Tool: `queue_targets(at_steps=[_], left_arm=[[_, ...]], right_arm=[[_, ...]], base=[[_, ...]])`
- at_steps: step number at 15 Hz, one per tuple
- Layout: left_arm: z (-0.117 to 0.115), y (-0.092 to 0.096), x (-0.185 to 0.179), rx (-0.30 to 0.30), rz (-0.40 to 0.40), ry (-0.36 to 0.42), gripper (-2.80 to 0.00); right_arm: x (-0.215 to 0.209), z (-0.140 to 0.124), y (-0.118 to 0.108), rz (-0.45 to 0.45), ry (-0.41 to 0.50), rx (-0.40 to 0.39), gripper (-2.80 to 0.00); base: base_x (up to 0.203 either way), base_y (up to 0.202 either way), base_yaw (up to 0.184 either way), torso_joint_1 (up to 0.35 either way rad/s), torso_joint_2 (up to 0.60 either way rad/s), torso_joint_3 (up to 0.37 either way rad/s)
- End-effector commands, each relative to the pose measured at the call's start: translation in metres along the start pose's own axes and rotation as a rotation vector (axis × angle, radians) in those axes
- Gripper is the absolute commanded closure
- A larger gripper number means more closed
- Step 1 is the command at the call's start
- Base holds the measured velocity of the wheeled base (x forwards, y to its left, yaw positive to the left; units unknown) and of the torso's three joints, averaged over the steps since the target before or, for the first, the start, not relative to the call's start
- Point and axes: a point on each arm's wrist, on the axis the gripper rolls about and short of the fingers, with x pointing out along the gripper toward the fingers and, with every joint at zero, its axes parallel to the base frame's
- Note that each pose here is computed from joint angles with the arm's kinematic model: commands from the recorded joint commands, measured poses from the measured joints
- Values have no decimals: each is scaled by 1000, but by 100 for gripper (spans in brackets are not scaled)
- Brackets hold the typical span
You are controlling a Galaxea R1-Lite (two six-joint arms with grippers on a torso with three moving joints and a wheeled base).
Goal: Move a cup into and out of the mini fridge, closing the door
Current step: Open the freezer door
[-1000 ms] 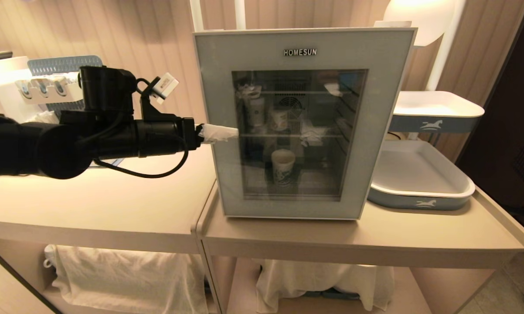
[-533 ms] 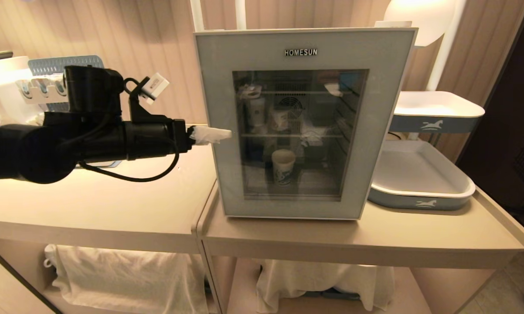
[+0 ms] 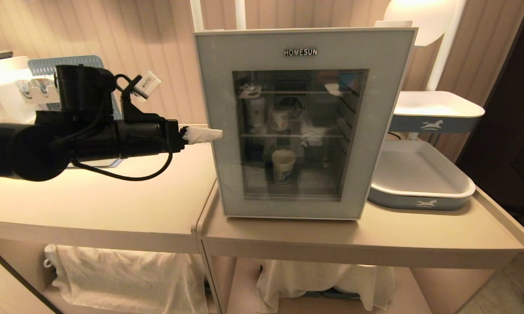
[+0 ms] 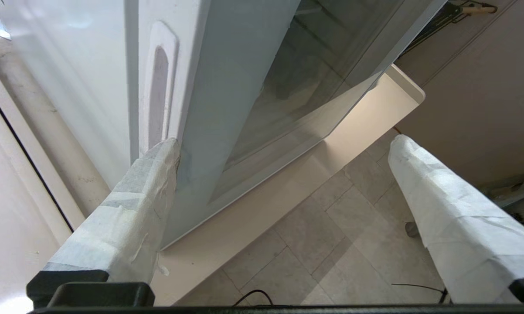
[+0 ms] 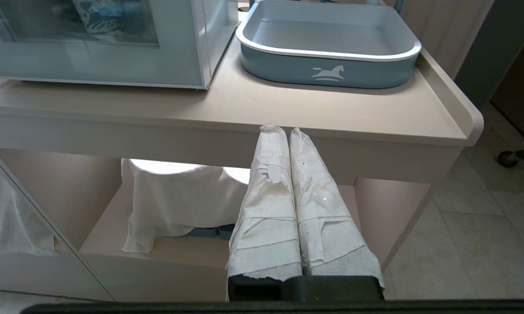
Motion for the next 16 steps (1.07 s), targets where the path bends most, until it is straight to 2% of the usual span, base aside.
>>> queue_targets(at_steps=[1, 3, 5, 16], left_arm=[[-2, 3, 1, 15, 5, 6, -280], [-4, 8, 2, 58, 16, 10, -280], [-7, 14, 3, 74, 30, 20, -280], [-9, 29, 20, 59, 57, 23, -280]], right_arm=[[0, 0, 0, 1, 1, -1, 0], [0, 0, 0, 1, 1, -1, 0], [0, 0, 0, 1, -1, -1, 0], [0, 0, 0, 1, 0, -1, 0]], base=[[0, 0, 0, 0, 0, 0], [0, 0, 0, 0, 0, 0], [0, 0, 0, 0, 0, 0], [0, 0, 0, 0, 0, 0]])
